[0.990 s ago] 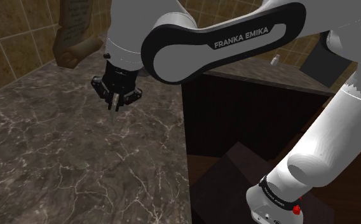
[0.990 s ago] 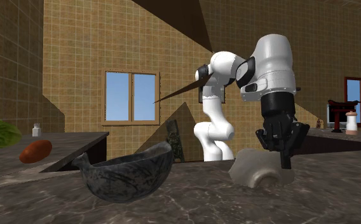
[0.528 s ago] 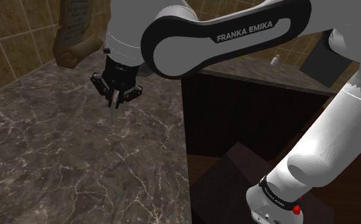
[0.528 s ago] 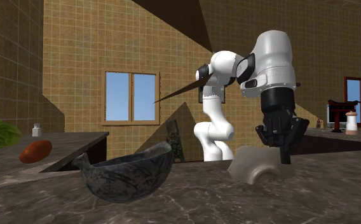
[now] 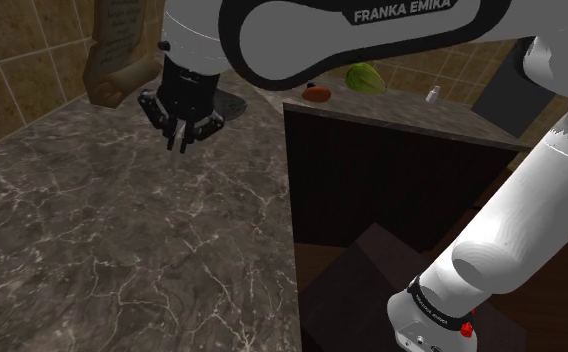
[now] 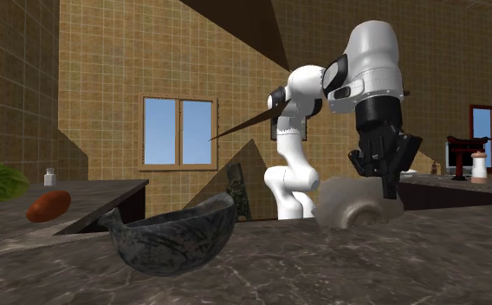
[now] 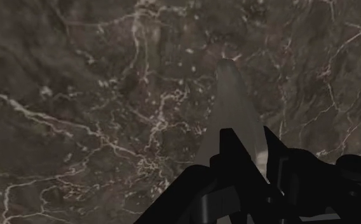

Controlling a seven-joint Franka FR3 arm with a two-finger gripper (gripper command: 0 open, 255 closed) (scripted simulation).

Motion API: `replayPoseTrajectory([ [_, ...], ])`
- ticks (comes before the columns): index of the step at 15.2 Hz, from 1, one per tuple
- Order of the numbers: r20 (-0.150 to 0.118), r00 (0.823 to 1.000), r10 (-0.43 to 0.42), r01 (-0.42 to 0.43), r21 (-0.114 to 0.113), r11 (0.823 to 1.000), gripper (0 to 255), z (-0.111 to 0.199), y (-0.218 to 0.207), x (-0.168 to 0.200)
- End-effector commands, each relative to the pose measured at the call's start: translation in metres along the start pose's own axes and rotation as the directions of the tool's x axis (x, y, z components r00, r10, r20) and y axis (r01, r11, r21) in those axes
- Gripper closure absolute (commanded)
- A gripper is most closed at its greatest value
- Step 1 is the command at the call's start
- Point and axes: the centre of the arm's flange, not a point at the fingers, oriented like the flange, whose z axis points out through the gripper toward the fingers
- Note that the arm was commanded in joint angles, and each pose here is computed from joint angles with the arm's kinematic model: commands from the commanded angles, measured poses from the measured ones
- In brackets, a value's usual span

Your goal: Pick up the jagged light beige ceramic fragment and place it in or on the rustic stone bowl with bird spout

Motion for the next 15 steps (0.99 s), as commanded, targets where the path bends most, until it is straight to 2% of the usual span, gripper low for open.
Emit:
replayPoseTrajectory([
  [1,0.0,1.0,0.0,0.0,0.0,1.0,255,-0.011,-0.002,0.002],
  [15,0.0,1.0,0.0,0.0,0.0,1.0,255,-0.082,-0.018,0.014],
])
